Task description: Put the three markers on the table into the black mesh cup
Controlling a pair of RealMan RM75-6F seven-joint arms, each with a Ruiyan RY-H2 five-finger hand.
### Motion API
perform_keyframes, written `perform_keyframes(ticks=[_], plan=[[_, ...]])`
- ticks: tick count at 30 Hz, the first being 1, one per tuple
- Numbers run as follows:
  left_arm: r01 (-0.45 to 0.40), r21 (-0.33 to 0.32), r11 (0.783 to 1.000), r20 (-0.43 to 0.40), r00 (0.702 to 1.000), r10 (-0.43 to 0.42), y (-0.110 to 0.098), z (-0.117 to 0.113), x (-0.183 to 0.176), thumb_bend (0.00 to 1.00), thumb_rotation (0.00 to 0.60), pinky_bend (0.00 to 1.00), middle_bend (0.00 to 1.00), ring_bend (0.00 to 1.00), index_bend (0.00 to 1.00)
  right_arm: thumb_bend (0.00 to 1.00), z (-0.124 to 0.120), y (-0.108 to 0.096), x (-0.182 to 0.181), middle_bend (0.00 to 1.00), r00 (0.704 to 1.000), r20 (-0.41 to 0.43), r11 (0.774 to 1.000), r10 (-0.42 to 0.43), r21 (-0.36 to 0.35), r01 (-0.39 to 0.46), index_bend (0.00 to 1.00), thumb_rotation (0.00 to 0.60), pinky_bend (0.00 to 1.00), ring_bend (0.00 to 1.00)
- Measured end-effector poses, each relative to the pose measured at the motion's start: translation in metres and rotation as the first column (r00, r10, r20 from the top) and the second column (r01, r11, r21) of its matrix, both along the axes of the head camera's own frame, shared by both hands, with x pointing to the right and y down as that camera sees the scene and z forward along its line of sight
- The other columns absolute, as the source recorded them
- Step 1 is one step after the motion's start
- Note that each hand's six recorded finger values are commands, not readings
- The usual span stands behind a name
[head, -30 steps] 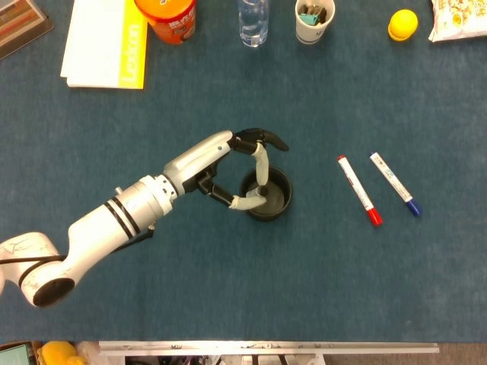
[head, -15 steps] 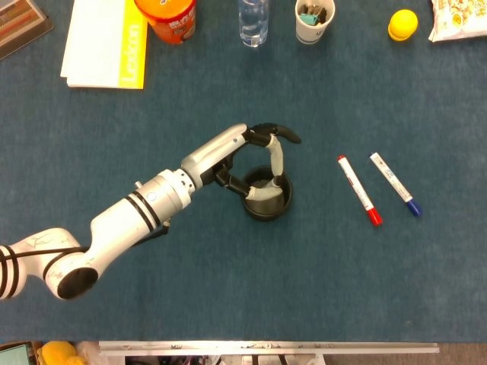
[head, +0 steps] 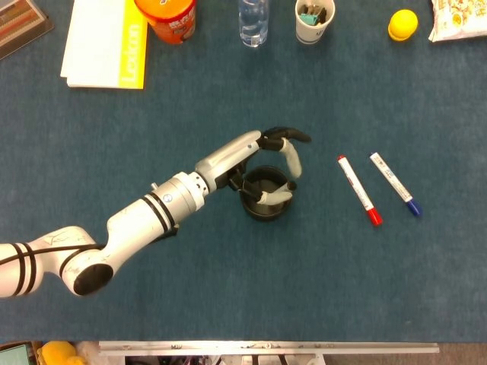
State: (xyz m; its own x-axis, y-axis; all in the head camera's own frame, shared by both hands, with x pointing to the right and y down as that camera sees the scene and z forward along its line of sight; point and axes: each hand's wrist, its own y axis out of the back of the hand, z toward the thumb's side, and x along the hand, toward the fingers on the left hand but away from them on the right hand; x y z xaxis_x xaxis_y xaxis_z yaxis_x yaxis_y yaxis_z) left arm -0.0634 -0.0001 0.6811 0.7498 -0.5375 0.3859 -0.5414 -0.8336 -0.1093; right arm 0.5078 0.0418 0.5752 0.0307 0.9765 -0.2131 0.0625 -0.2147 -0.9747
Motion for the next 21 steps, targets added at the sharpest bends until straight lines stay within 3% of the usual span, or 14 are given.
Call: perform_keyframes(ticks=[6,10,16,21], plan=[[-0.041,0.073,0.996,0.062,0.997,0.037,-0.004,0.000,-0.014,0.23,0.600,0.08,0.02,0.00,0.22,0.09,0.000,-0.002,-0.004,0.26,1.000,0.004,1.000,-0.017,0.001,0.017,0.18,0.600,0.19,0.10],[-0.078,0.163,0.984,0.124,0.991,0.058,-0.008,-0.007,-0.034,0.23,0.600,0.08,0.02,0.00,0.22,0.09,-0.002,-0.005,-0.009,0.26,0.999,0.005,0.999,-0.047,0.004,0.047,0.19,0.600,0.19,0.10],[-0.089,0.331,0.939,0.237,0.972,0.008,-0.018,-0.021,-0.083,0.23,0.600,0.08,0.04,0.00,0.23,0.09,-0.003,-0.008,-0.017,0.26,0.996,0.010,0.996,-0.086,0.009,0.086,0.24,0.600,0.19,0.10],[-0.074,0.454,0.888,0.334,0.938,-0.093,-0.019,-0.029,-0.130,0.23,0.600,0.08,0.05,0.00,0.25,0.10,0.002,-0.009,-0.021,0.27,0.993,0.008,0.993,-0.120,-0.001,0.120,0.26,0.600,0.19,0.10]])
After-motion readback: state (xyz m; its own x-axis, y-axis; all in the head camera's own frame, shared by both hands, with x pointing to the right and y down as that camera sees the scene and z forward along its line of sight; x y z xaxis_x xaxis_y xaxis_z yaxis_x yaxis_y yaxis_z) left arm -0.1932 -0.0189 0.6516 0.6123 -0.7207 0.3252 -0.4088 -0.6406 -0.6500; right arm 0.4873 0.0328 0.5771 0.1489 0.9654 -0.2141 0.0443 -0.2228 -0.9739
